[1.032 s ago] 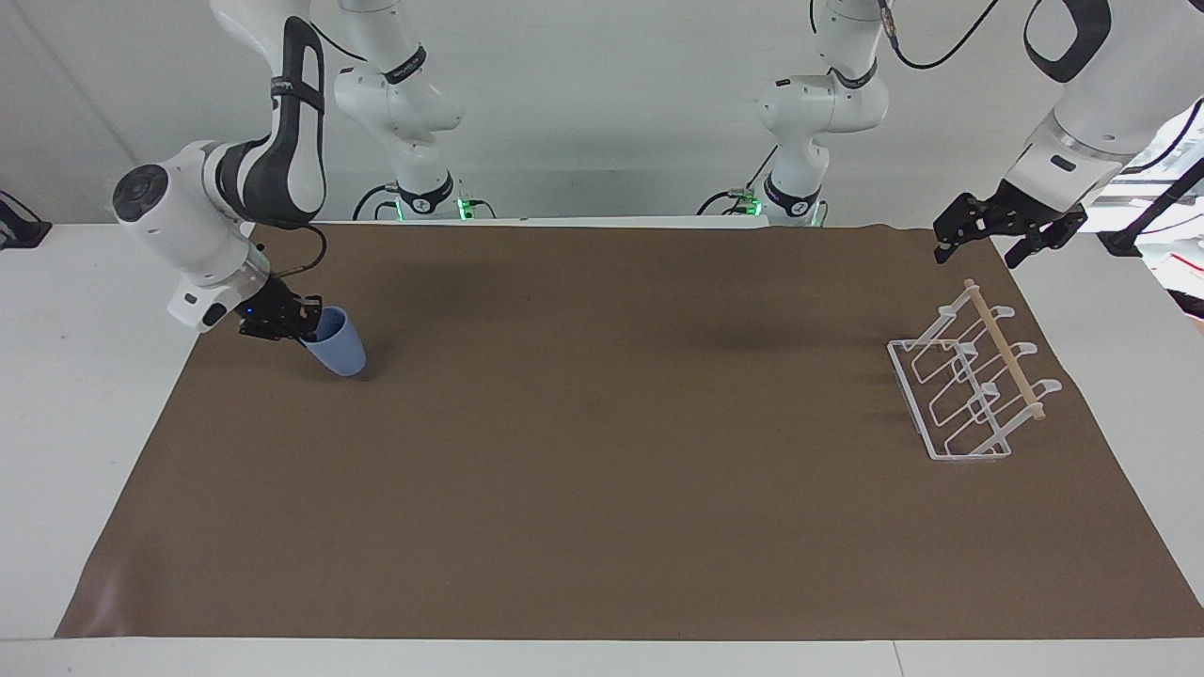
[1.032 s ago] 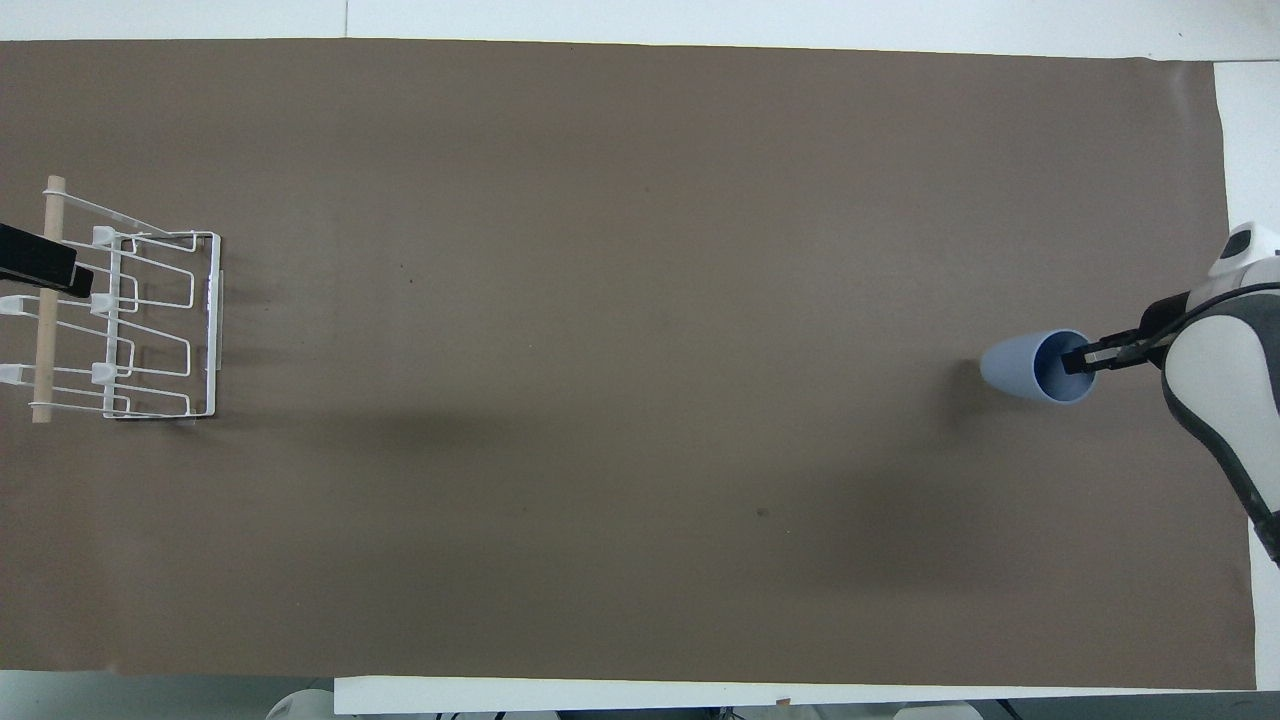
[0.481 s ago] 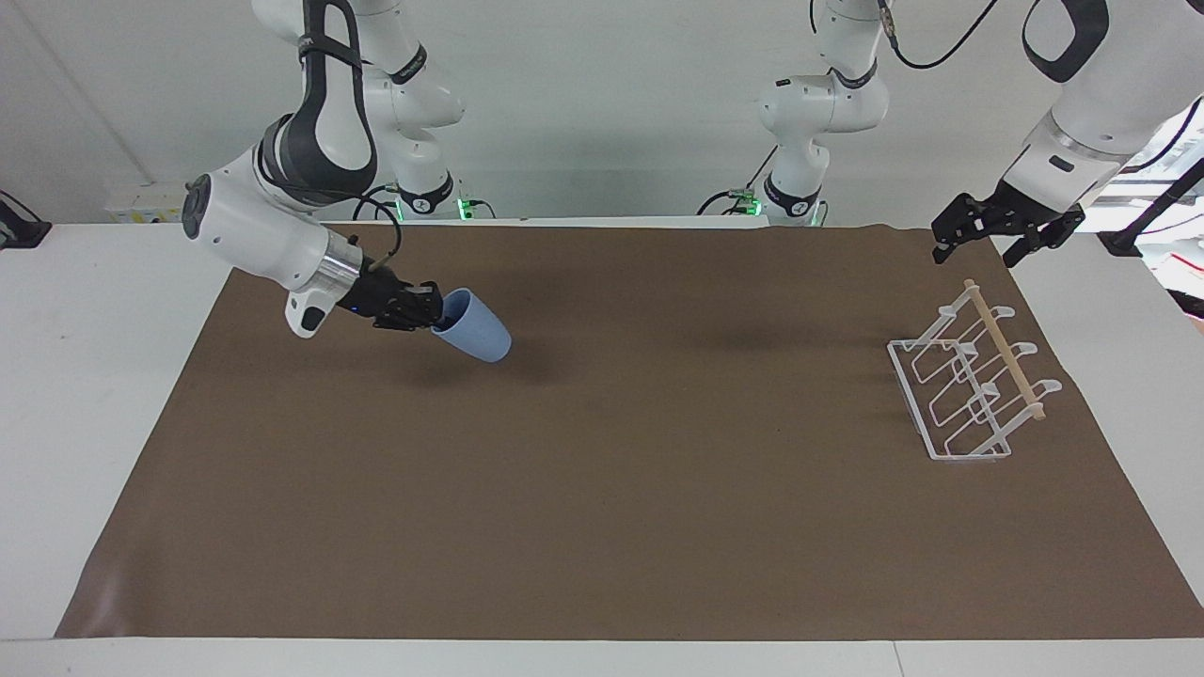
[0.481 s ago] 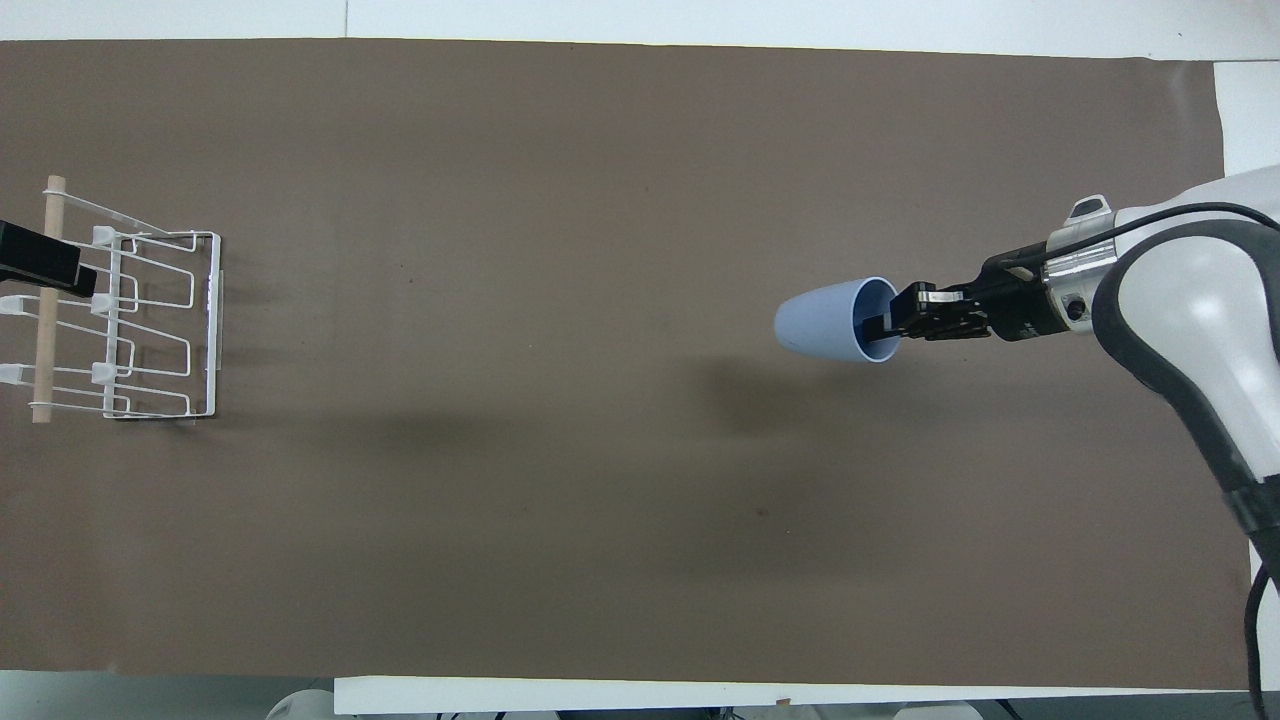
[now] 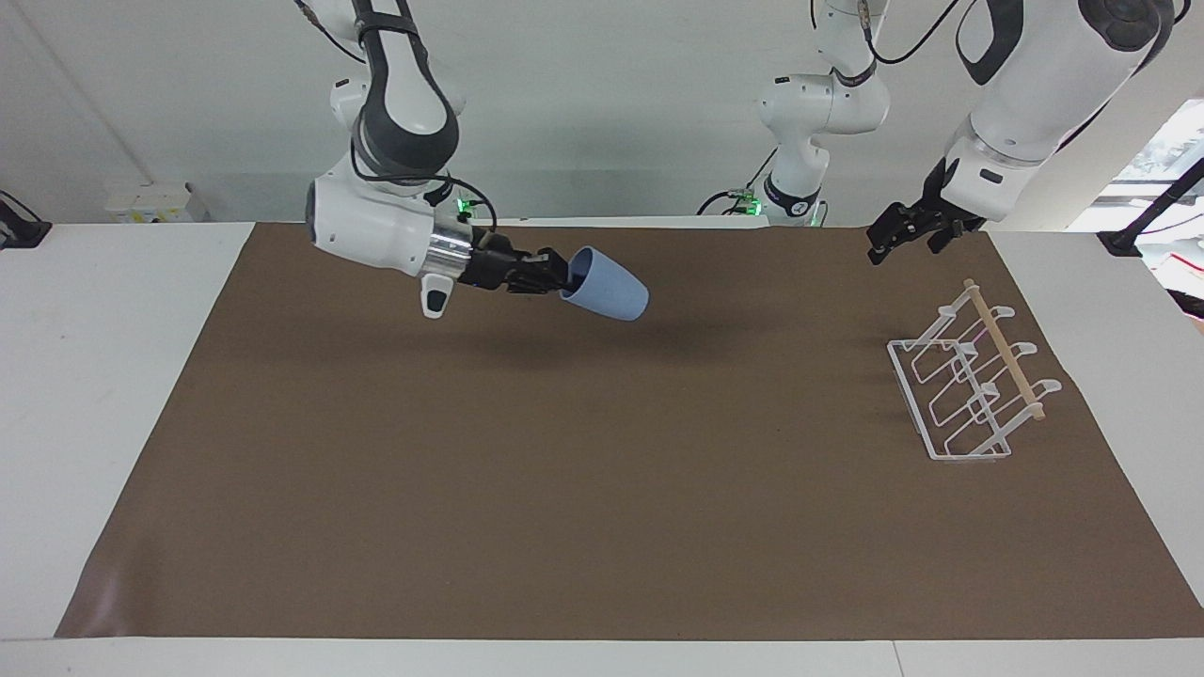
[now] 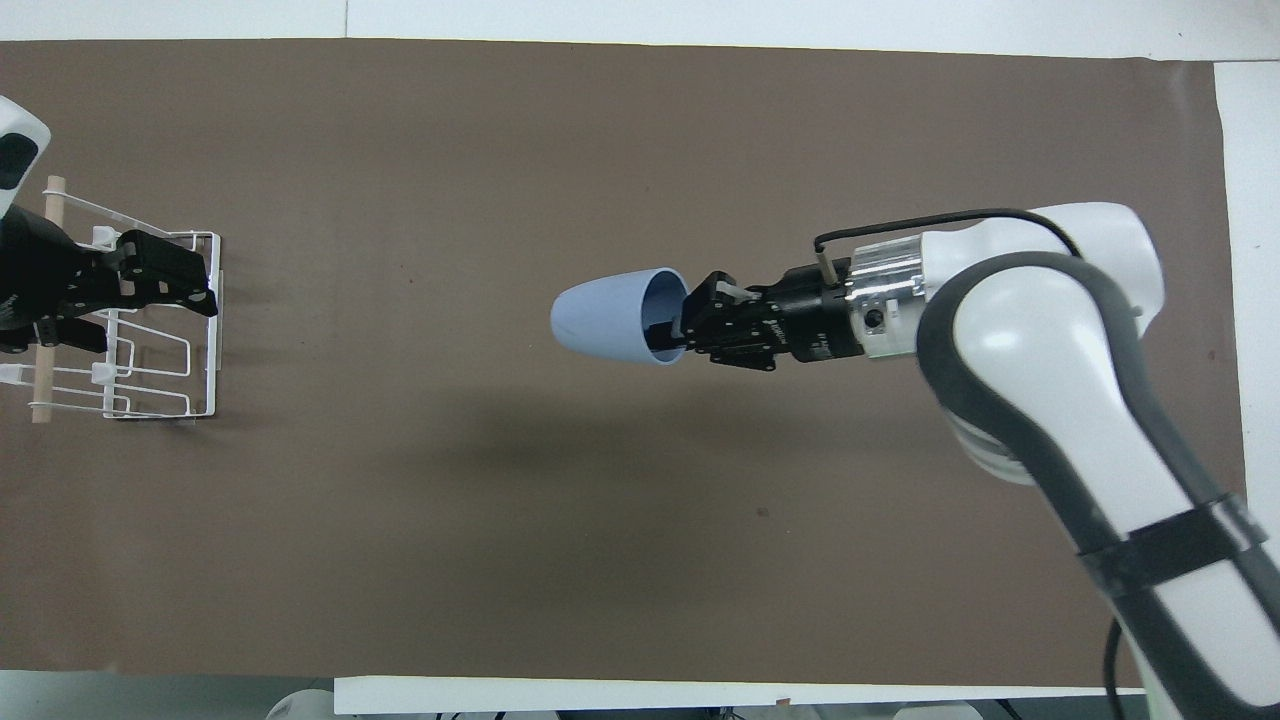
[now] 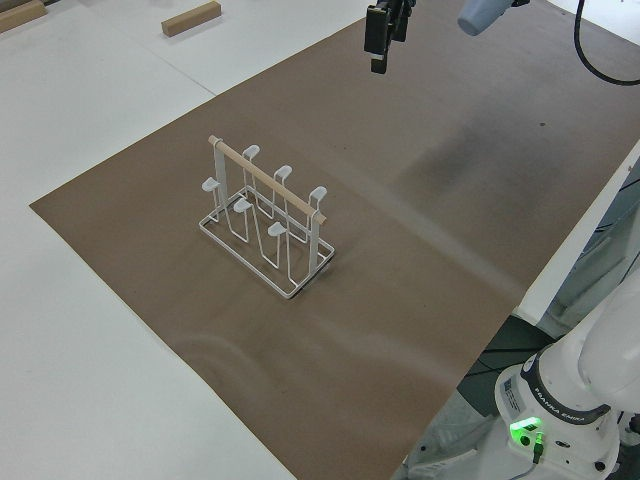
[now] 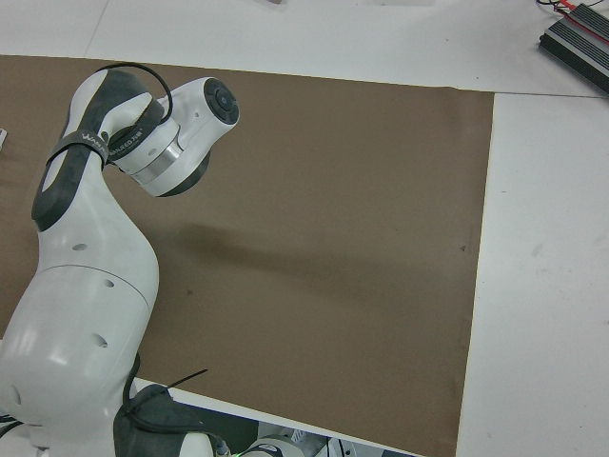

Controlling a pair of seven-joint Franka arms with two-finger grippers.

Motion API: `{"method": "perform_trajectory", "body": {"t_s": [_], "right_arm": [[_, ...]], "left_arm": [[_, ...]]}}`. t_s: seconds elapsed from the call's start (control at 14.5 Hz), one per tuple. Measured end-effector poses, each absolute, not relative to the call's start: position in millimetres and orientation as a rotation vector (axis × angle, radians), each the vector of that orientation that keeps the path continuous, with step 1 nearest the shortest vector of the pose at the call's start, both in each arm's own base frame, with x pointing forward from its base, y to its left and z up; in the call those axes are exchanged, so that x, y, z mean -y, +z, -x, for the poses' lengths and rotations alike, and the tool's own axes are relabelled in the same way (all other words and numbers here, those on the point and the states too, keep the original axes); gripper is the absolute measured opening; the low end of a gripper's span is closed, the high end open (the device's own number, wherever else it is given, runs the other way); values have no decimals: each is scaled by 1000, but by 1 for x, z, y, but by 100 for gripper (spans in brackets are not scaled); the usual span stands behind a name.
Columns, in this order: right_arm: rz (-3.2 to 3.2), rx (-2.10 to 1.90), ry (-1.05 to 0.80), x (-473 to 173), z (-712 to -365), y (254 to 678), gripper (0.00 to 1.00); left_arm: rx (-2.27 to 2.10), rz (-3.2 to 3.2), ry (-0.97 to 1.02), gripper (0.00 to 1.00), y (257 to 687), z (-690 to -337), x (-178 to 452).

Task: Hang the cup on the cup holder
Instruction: 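Lift the cup with the right gripper while the left gripper approaches, then grasp the cup base with the left gripper from the right gripper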

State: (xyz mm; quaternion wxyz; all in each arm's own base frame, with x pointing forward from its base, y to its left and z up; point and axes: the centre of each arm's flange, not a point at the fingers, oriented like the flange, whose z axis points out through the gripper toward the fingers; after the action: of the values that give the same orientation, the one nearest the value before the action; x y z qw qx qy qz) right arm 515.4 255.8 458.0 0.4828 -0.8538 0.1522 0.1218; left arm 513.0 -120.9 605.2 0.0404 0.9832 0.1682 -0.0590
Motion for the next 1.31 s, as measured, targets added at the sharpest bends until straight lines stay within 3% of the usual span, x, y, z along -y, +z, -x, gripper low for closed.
{"method": "perform_trajectory", "body": {"t_s": [0.48,0.69,1.1,1.31], "right_arm": [[2102,-390,296,-288,-504,455,5],[2105,-390,294,-293,-501,455,5],[2104,-399,297,-293,-502,455,5],[2104,-402,297,-293,-502,455,5]], "left_arm": [[-1541,-2554,-183,100,614,-505,192],[-1608,-2405,-327,99,605,-501,212],[-1646,-2131,-682,100,538,-509,237],[-1643,-2089,-728,100,519,-514,258]]}}
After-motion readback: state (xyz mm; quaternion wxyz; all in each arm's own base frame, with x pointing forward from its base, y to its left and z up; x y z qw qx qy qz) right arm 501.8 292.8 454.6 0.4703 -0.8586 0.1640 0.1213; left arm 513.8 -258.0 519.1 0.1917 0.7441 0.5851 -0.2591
